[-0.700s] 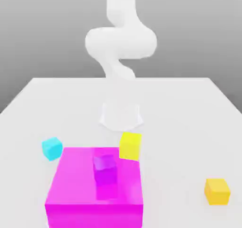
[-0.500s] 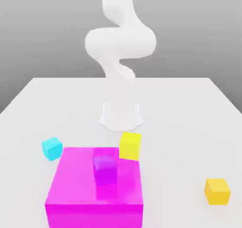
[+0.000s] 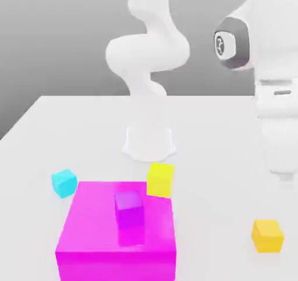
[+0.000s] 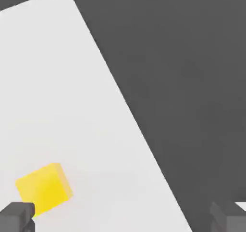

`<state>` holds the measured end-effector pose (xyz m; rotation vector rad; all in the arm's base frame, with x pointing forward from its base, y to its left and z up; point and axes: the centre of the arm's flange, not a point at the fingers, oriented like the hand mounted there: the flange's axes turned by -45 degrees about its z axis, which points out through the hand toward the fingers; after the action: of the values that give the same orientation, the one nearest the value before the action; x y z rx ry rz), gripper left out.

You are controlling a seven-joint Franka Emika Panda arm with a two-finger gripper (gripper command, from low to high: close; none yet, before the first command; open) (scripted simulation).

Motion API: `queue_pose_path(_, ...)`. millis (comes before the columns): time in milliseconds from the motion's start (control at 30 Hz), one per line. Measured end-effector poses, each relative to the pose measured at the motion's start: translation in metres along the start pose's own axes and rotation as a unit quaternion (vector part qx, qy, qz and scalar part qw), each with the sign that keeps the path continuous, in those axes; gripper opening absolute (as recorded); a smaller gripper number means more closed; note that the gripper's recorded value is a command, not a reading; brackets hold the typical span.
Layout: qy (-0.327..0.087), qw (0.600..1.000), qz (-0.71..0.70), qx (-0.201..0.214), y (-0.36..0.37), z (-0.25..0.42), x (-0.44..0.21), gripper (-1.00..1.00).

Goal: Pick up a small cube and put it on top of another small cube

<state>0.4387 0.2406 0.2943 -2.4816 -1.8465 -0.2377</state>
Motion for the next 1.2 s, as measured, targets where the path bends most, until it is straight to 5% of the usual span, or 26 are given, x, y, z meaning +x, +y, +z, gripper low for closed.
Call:
queue_pose_path(167,-0.058,0.991,-0.119,0.034,-0.042,0.086,-0.003,0.00)
queue_pose_path(333,-0.068,0.987,-0.140,0.039,-0.053,0.152,-0.011,0.00)
queue_pose_path(367,-0.068,0.987,-0.141,0.040,-0.054,0.160,-0.013,-1.00)
queue_pose_path(600,-0.069,0.987,-0.141,0.040,-0.054,0.159,-0.013,-1.00)
queue_pose_path(833,-0.054,0.985,-0.163,0.023,-0.031,0.080,-0.001,-1.00)
queue_pose_path(1200,-0.094,0.971,-0.221,0.004,0.080,-0.017,-0.260,-1.00)
